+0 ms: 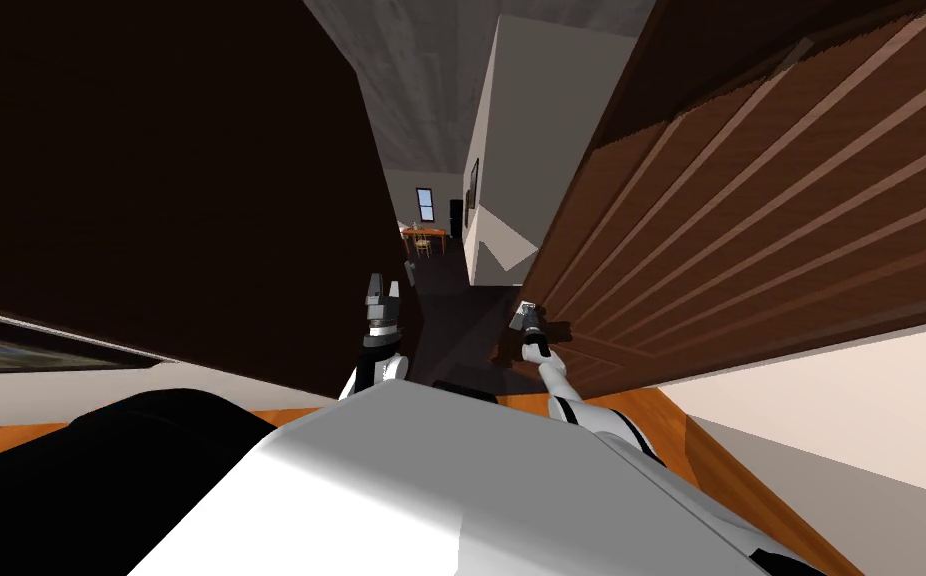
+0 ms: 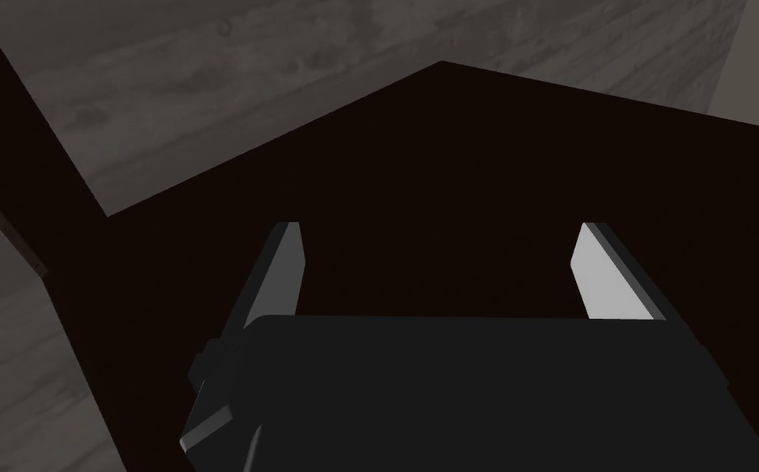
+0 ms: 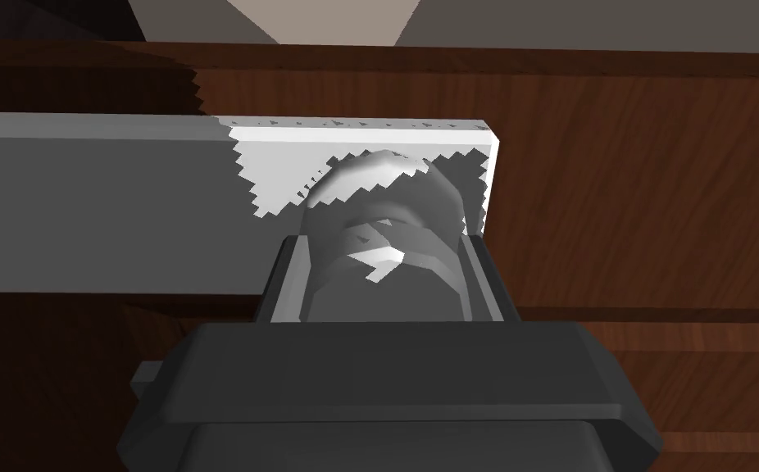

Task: Push the door open

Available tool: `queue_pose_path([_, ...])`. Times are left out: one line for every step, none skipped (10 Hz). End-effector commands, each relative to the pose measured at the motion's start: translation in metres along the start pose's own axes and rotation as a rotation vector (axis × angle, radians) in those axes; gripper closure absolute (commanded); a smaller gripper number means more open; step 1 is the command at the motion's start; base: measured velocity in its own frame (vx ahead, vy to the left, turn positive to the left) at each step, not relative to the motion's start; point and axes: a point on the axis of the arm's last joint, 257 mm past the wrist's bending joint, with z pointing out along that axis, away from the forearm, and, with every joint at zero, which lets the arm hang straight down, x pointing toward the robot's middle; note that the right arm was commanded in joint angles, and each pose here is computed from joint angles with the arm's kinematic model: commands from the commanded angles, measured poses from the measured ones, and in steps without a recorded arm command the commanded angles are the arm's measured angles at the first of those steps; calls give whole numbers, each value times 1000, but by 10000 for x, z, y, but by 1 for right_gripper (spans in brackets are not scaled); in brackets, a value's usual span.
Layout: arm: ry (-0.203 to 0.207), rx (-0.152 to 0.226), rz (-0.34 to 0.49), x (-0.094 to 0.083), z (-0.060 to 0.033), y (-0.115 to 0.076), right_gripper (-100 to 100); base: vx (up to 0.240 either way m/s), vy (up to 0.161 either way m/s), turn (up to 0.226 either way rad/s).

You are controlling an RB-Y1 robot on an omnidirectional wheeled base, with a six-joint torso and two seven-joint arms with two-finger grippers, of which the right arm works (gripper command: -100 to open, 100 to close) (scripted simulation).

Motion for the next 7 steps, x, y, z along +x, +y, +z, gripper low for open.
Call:
queue_pose_path([-36,1,-4,-207,0,20,100,127,99,-52])
queue_pose_path([-50,1,-4,-282,-5,22,100,183,131,-115])
queue_pose_path([-65,1,-4,-357,-11,23,100,203,138,-85])
queue_pose_path([-78,1,-4,-425,-17,25,100,179,144,-72])
queue_pose_path([-91,1,-3,-492,-23,26,100,197,116,-83])
queue_pose_path([-102,1,-3,-551,-29,28,100,175,101,-54])
queue_pose_path([-114,1,-3,-609,-36,29,100,167,121,-46])
